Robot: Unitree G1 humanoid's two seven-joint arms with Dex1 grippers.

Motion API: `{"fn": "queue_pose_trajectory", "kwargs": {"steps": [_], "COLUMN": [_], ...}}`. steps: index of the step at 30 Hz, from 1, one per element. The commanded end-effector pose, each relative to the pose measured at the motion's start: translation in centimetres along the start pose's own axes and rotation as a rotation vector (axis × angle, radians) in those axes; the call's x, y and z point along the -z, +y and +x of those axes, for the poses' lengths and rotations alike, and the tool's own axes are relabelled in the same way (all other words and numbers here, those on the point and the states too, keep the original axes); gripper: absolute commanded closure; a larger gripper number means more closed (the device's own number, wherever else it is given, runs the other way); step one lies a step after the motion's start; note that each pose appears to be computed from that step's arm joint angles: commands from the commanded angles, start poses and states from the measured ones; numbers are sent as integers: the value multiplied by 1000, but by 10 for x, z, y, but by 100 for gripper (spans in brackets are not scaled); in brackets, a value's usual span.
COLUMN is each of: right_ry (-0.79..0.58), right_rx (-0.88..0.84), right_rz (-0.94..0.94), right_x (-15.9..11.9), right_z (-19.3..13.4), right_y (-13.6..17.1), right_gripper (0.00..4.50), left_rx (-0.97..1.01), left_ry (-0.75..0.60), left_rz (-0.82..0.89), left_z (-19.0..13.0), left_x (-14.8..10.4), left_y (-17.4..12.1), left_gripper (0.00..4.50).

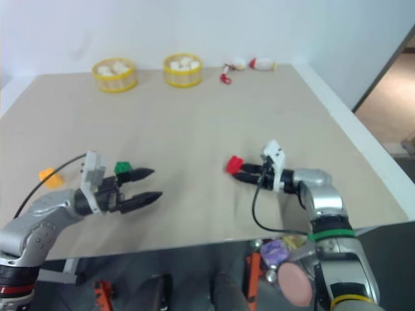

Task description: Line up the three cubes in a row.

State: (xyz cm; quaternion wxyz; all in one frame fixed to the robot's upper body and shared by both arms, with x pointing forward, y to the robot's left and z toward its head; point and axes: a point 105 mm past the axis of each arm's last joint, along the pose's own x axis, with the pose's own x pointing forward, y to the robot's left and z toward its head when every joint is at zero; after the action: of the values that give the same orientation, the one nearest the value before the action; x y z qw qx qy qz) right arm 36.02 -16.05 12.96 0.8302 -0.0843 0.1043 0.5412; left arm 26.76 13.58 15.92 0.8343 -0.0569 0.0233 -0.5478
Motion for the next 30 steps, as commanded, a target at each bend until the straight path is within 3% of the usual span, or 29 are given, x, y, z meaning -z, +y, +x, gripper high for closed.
{"fn": "queue_pose_trajectory", "kwargs": {"steps": [1,6,13,30], "right_ry": [26,79,78,157], "right_rx": [-140,-261,-283,-384], "right_rz": [-46,-112,-194,-287], "right_x": [-11,-7,-5,14], "right_z": [0,14,34,36], "right_y": [8,19,19,32], "right_gripper": [327,327,327,327], "left_rx": [19,-4,-39,-70], "left_ry": [-3,-8,4,0], "left_rz": [36,36,45,41], "left_z": [-8,-15,-22,-28], "left_x": [-12,-16,-15,-17], "left_y": [-8,-11,-16,-18], "left_gripper": [0,0,0,0]}}
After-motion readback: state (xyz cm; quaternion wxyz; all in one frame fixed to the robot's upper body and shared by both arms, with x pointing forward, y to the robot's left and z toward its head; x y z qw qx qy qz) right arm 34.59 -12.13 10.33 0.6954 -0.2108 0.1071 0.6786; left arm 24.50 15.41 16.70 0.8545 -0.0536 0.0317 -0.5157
